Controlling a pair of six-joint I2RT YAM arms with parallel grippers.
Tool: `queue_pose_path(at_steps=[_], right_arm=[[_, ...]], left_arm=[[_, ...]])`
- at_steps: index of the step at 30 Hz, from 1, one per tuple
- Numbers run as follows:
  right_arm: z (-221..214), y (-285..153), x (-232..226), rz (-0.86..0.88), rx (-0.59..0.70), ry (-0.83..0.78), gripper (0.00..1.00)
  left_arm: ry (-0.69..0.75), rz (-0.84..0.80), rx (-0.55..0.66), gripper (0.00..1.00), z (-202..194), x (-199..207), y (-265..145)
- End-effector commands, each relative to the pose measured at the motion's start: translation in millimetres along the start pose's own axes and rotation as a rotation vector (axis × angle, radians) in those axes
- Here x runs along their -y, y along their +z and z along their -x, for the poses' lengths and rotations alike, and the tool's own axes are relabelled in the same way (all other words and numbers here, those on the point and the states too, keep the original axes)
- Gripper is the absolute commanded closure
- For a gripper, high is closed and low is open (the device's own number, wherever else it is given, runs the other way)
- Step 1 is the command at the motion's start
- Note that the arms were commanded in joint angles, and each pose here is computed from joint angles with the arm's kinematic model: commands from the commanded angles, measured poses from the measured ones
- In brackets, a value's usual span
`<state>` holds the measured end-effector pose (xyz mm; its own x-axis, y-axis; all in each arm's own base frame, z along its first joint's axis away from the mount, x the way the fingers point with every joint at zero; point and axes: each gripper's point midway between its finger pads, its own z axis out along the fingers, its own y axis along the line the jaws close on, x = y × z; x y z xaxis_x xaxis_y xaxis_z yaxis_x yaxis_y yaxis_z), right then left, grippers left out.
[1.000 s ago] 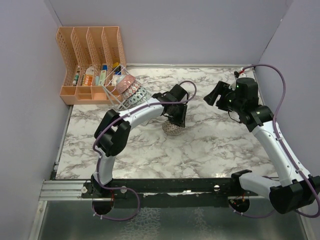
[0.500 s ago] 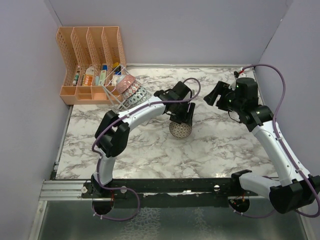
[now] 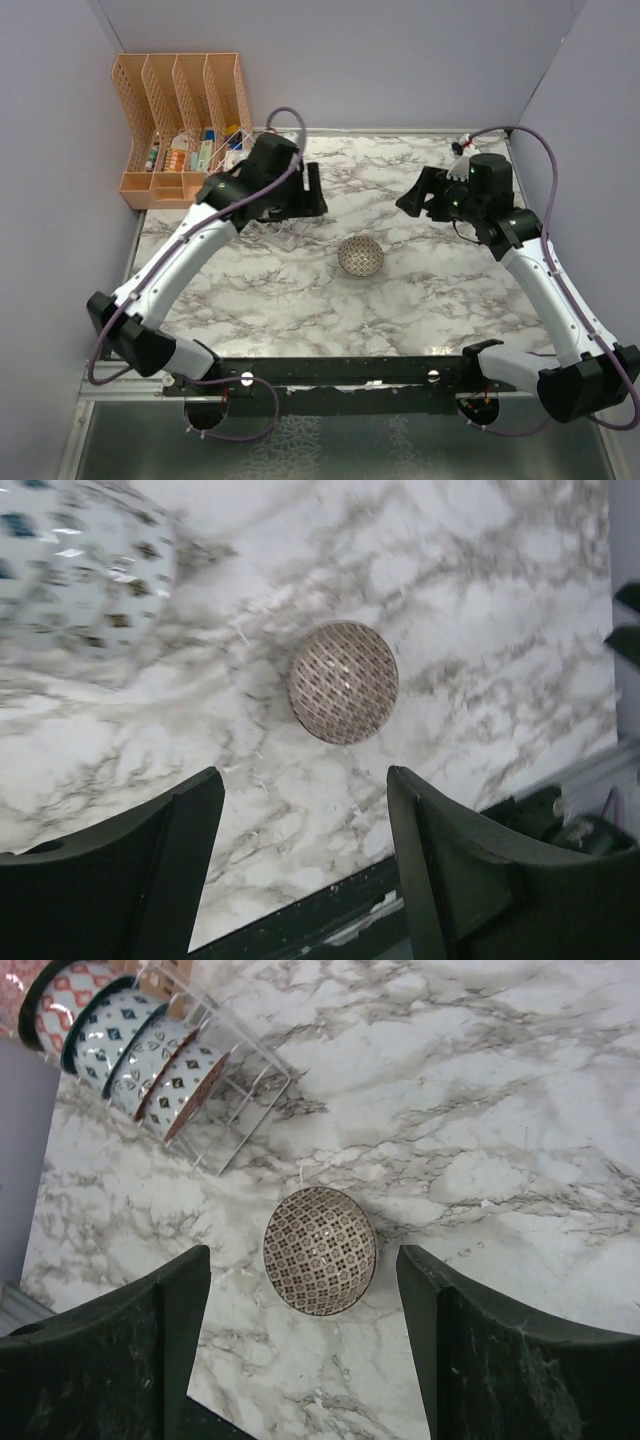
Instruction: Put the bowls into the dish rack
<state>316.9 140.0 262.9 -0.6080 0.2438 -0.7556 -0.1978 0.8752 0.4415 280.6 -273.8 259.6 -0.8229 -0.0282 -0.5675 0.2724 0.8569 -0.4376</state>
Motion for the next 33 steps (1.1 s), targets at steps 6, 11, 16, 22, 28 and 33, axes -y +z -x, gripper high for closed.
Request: queue_pose_path(at_steps=[6, 11, 16, 22, 28, 33], right_arm=[[-79, 17, -51, 0.164, -0.245, -0.202, 0.26], [-127, 20, -80, 0.183, -0.346, -0.338, 0.30], [-175, 28, -81, 0.115, -0.475, -0.507, 0.31], [-192, 50, -76, 0.059, -0.516, -0.624, 0.37], [-180, 79, -73, -0.005, -0.428, -0.675, 0.39], [-198, 102, -75, -0.004, -0.499, -0.697, 0.50]], left_arm=[[-0.158, 0.249, 0.337, 0.31, 48, -66, -131], [-0.181, 0.241, 0.296, 0.31, 29, -69, -131], [-0.205, 0.222, 0.328, 0.31, 23, -69, -145], [-0.235, 0.242, 0.388, 0.34, 22, -73, -173], [-0.274, 0.278, 0.489, 0.38, 23, -81, -210], [-0.302, 0.290, 0.575, 0.49, 23, -87, -235]])
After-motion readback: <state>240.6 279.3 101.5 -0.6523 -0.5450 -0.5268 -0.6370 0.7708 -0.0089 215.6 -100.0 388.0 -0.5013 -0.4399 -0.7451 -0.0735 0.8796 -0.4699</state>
